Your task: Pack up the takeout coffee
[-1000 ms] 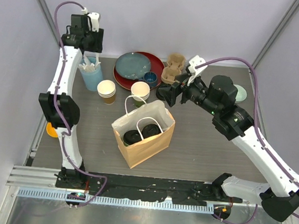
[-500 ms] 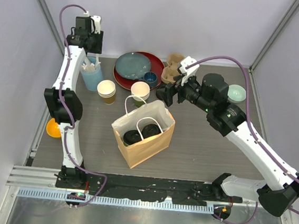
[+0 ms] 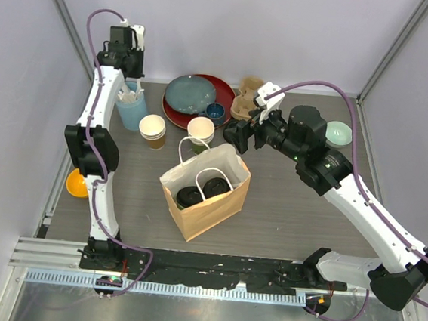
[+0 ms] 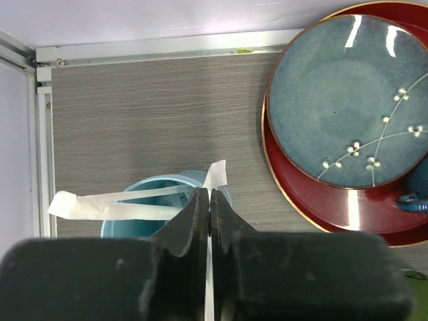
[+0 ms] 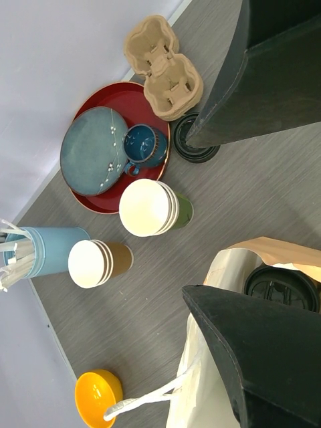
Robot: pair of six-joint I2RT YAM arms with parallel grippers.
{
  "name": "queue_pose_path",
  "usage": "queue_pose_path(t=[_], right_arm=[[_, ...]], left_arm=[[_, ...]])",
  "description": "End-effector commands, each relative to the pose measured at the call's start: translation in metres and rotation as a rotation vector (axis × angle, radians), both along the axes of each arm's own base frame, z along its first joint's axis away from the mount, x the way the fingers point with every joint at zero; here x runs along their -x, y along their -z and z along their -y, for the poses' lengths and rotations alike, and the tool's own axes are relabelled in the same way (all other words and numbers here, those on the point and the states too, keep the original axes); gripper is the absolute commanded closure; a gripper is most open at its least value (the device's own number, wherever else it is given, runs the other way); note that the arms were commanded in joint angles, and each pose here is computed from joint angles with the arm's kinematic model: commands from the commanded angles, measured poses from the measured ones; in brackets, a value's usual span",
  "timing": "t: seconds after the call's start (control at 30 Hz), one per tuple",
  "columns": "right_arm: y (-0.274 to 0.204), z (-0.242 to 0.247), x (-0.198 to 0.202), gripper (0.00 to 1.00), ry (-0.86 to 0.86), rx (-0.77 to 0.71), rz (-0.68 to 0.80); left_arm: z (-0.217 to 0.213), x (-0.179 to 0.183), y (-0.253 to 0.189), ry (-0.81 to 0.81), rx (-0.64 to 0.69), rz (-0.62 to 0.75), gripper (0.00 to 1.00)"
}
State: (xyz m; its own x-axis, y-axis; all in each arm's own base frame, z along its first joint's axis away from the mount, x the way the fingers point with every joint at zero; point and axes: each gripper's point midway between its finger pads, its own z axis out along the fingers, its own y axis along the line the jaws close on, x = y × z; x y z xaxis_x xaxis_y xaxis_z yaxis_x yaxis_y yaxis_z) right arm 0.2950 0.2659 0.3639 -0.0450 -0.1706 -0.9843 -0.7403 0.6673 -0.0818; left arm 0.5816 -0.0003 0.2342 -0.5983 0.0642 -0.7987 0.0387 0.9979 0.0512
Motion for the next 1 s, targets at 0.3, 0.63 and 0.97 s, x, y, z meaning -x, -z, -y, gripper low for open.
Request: queue_pose_path(t=[0.3, 0.63, 0.97], right_arm=[[-0.028, 0.005, 0.003, 0.11, 0.004, -0.044, 0.049], [-0.034, 0.006, 0.011, 0.11, -0.014, -0.066, 0.048], [-0.049, 0.006, 0.022, 0.11, -0.044, -0.102, 0.065]], left_arm=[[-0.008, 0.02, -0.08, -0.007, -0.051, 0.167, 1.0], [-0.027, 0.059, -0.149, -0.013, -0.102, 0.298, 1.0], [0.003, 0.119, -0.248, 0.092, 0.019, 0.516, 1.0]])
